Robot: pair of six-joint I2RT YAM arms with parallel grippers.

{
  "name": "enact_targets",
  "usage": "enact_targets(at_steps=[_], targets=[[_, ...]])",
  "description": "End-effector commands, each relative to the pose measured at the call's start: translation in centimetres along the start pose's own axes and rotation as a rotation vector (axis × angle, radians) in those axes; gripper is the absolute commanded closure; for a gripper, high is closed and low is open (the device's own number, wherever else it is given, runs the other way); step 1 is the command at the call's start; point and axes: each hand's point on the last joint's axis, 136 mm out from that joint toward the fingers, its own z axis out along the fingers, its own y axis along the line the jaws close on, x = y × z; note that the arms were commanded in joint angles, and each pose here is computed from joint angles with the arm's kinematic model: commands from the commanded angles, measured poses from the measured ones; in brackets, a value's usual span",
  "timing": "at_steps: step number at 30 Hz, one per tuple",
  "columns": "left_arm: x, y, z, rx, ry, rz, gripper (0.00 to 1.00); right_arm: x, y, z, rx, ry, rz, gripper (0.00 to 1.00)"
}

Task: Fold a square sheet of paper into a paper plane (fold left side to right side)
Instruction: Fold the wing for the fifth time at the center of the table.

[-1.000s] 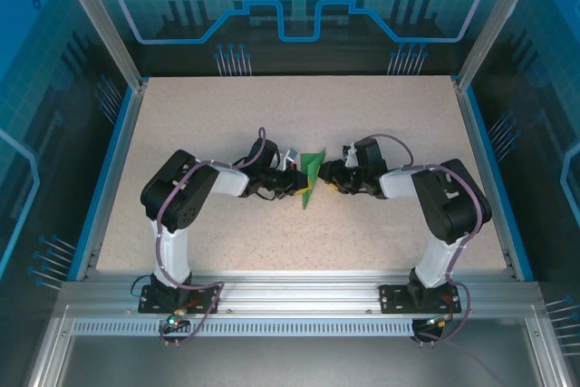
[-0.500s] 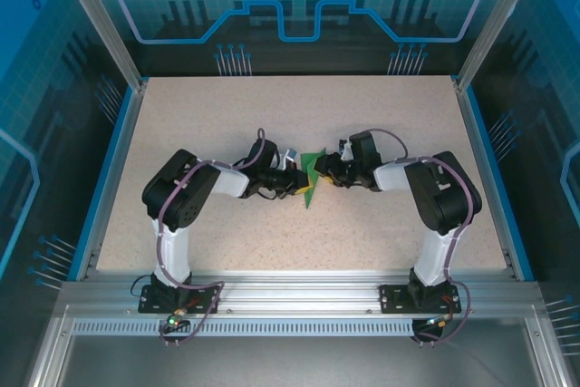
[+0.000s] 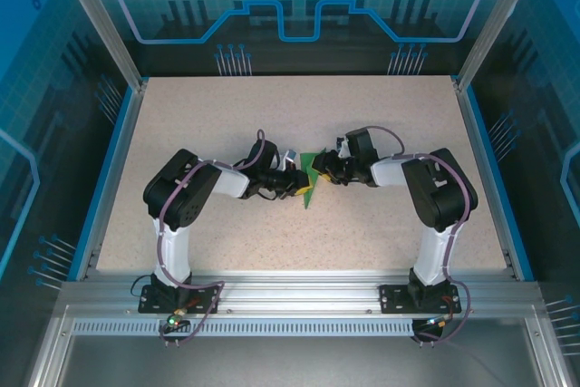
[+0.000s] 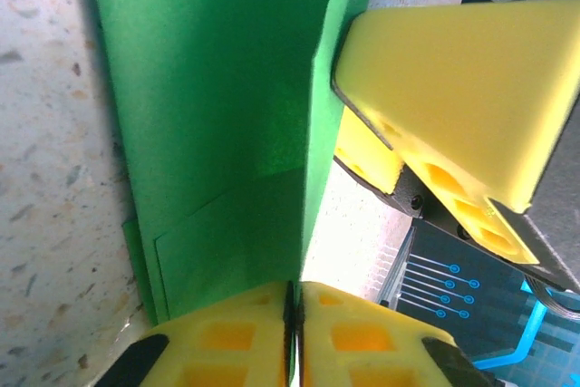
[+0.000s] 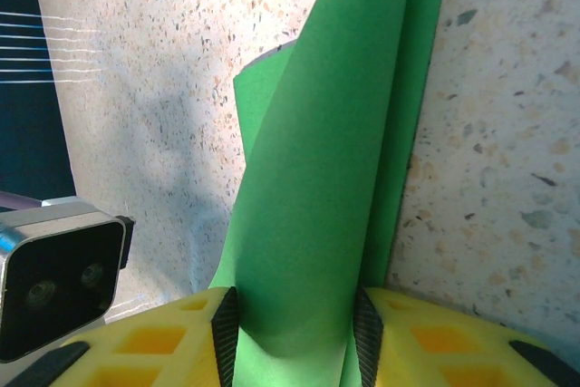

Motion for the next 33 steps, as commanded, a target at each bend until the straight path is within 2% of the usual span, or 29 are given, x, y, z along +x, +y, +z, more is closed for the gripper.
enact_targets(at_steps=[1,9,16,24,33], targets=[[0.1,0.9,-0.1,-0.007,0.008,-0.013,0.84,1.7,-2.4,1.1,0.091,0.051,0.025,0.6],[0.1,0.2,-1.9,-0.024,-0.012,0.02,0.74,1.9,-2.9,1.2,0.104,0.058,0.024,0.6],[-1.6,-0.2,-4.6,-0.02,-0.069,0.01,0.67,1.9,-2.9,1.2,0.103,0.059,0.022,0.6],[-4.2,-0.8,-3.2,-0.012,-0.061,0.009,0.65,2.1,-3.0,1.1,0.106,0.062,0.022,0.6],[-5.2,-0.4,-1.6,0.0,-0.03,-0.013,0.65,2.1,-3.0,1.3,0.105,0.065,0.023,0.6]])
